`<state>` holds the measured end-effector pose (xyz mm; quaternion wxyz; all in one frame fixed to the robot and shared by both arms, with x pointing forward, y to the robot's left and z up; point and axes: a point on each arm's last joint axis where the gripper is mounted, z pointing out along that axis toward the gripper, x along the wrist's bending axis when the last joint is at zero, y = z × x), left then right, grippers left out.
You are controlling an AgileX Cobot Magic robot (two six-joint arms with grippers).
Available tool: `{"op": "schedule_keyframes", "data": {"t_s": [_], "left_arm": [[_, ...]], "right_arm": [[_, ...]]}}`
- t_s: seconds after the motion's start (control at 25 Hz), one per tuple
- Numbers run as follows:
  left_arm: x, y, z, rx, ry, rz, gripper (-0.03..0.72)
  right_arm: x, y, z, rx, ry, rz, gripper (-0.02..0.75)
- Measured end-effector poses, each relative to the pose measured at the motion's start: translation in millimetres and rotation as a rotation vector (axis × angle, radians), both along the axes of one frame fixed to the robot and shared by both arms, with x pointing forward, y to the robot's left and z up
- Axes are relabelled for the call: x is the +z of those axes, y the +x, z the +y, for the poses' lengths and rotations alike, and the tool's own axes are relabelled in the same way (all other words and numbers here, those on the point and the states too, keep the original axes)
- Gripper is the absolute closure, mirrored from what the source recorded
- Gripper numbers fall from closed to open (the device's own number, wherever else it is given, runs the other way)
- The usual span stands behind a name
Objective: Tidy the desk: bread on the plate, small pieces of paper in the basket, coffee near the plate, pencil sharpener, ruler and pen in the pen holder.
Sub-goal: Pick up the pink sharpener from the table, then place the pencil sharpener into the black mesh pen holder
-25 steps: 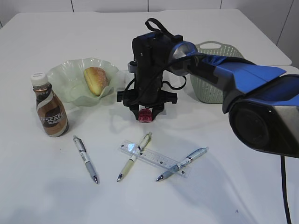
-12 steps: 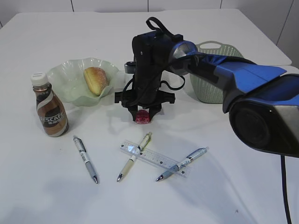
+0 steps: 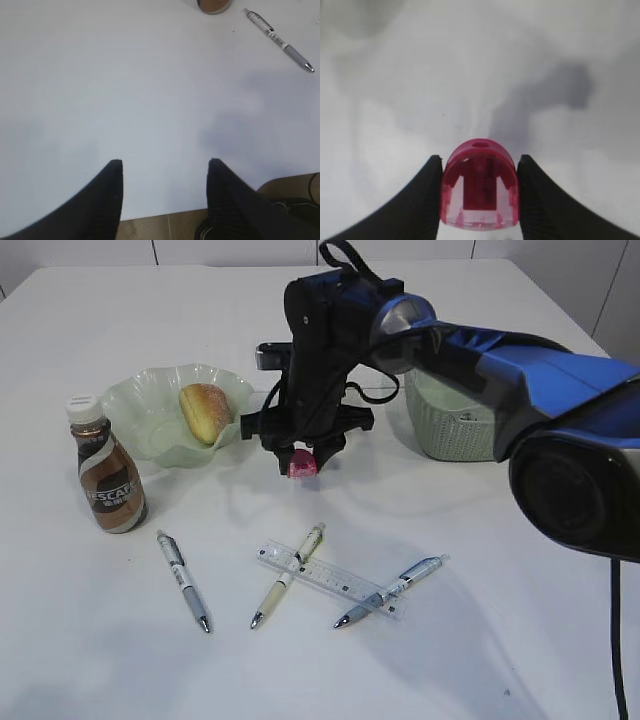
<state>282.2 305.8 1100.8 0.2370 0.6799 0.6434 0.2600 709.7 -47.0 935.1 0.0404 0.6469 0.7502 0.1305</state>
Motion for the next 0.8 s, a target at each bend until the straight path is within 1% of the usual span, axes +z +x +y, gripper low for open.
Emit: {"op": "schedule_keyframes", "data": {"t_s": [0.16, 0.24, 0.4, 0.52, 0.56, 0.6, 0.8], "left_arm": [[0, 0, 0, 0.0, 0.0, 0.0, 0.312], [0, 0, 0, -0.001, -0.001, -0.006, 0.312], [2, 2, -1, -0.004, -0.004, -0.032, 0.312], [4, 4, -1, -0.008, -0.008, -0.058, 0.314], [4, 4, -1, -0.009, -0.009, -0.063, 0.316], [5, 5, -1, -0.01, -0.01, -0.075, 0.321], [7, 7, -2, -0.016, -0.016, -0.115, 0.331]], "right_arm": [[20, -2, 0, 0.025, 0.008, -0.034, 0.395], [39, -4, -3, 0.027, 0.007, -0.074, 0.395], [66, -6, -9, 0.029, -0.015, -0.138, 0.395], [90, -9, -16, 0.026, -0.049, -0.2, 0.395], [90, -9, -16, 0.026, -0.049, -0.2, 0.395], [104, -11, -20, 0.023, -0.063, -0.234, 0.395], [133, -19, -25, 0.022, -0.066, -0.295, 0.395]]}}
